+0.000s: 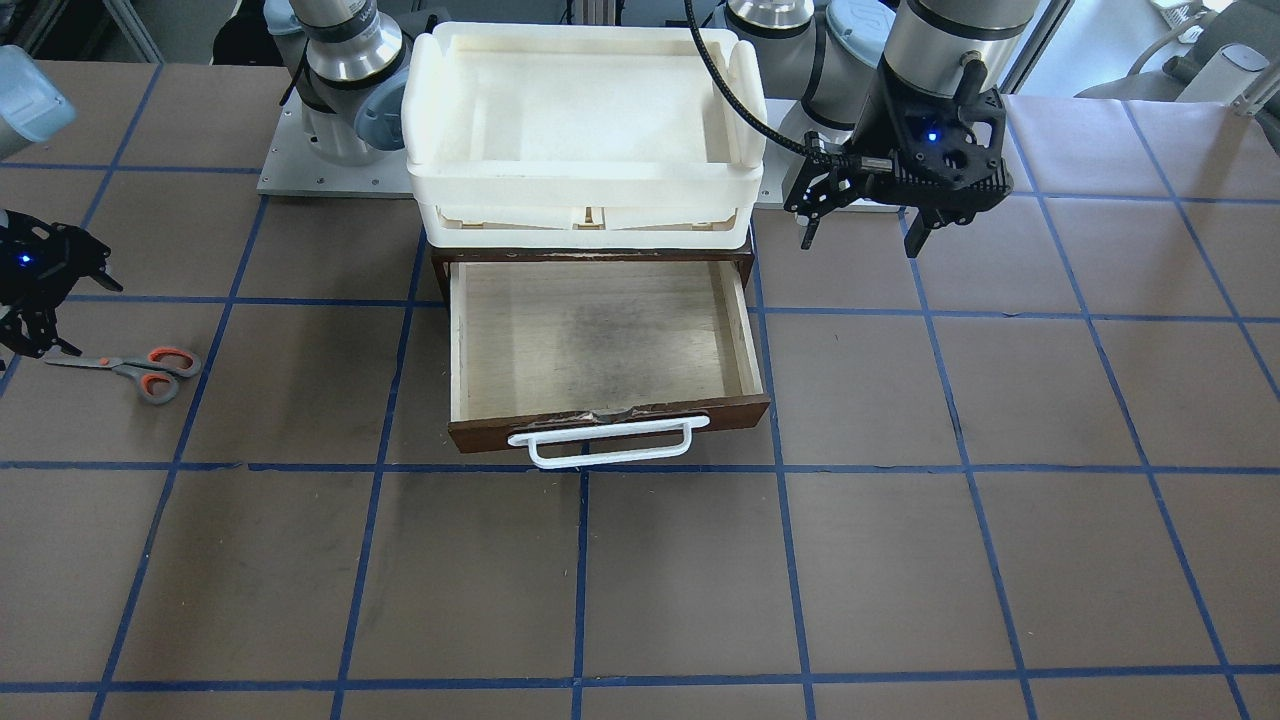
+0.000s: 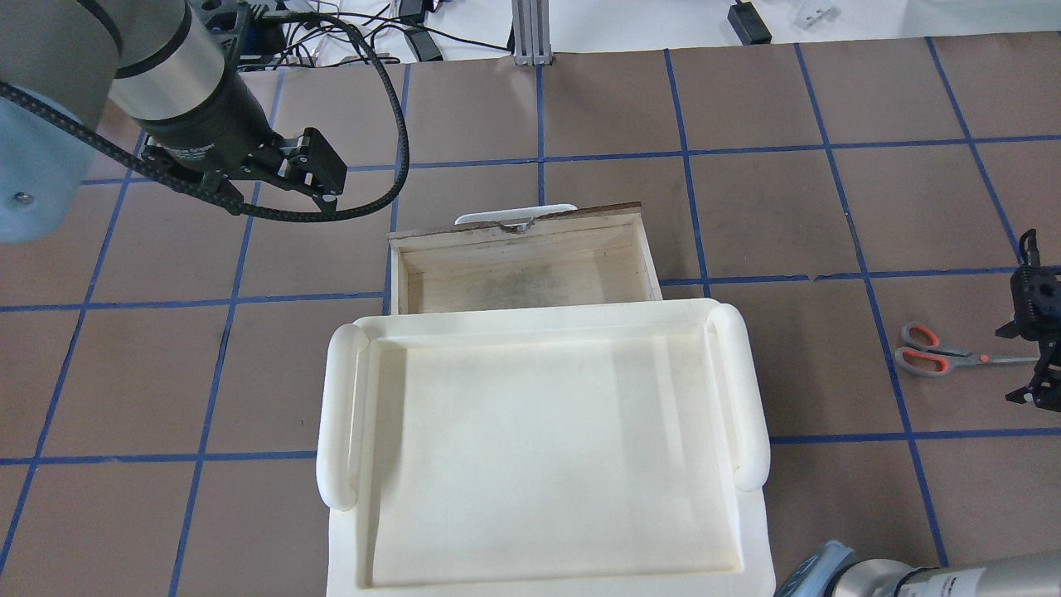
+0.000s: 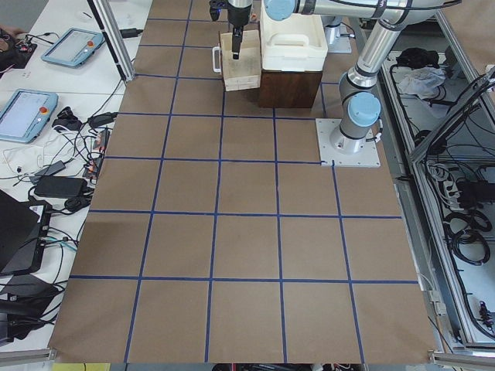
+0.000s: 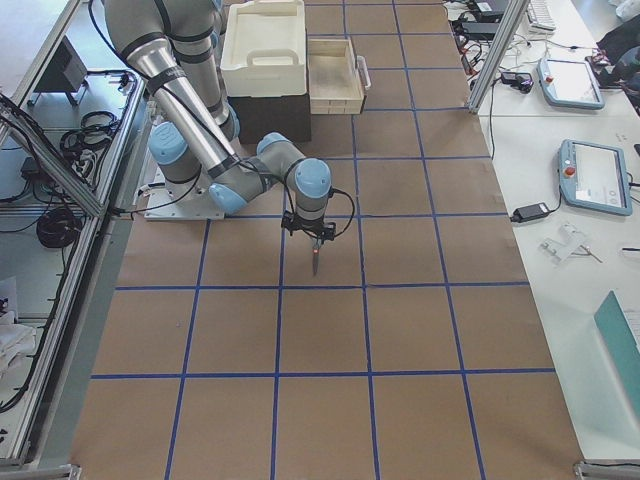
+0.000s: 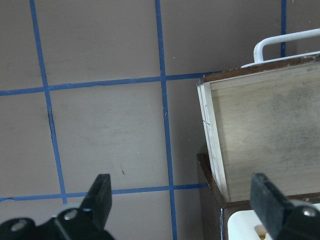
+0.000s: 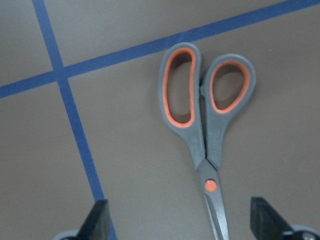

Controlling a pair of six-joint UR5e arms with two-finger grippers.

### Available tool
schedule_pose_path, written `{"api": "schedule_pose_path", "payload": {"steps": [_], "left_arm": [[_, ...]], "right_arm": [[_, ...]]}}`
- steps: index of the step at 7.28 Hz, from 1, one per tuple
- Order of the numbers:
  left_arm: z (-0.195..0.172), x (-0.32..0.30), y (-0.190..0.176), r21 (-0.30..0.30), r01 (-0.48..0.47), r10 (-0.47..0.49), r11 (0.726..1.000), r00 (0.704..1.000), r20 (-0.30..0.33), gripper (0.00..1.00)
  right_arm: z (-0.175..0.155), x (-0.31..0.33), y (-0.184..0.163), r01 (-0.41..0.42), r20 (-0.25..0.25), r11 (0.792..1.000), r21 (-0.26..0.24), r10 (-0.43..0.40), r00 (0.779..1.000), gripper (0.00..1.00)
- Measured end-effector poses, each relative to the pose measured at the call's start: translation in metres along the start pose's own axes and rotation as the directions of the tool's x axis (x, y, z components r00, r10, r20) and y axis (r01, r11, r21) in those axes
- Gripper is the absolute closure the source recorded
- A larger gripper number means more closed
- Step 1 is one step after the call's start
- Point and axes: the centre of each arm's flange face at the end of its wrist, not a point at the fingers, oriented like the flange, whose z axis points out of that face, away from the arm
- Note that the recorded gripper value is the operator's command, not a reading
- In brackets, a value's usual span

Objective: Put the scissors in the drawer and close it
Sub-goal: 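Lower the right gripper onto the scissors and close on the handles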

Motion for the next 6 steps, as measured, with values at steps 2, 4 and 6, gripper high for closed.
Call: {"api": "schedule_pose_path", "payload": {"steps": [2,4,6], "left_arm": [[0.001,0.0,0.0,-0.002,0.001,-0.001,1.0,1.0,-0.001,0.0],[0.001,0.0,-0.001,-0.001,0.001,-0.001,1.0,1.0,-0.001,0.0],[0.003,0.0,-0.002,0.001,0.002,-0.002,1.0,1.0,-0.002,0.0]], "right_arm": [[0.023,-0.011,0.013,0.013,-0.027,1.0,0.016,-0.012,1.0,0.05],[0.03,-0.009,0.012,0.058,-0.053,0.998,0.011,-0.057,0.997,0.15],[0.029,-0.003,0.004,0.101,-0.076,0.995,-0.007,-0.101,0.992,0.16]]}}
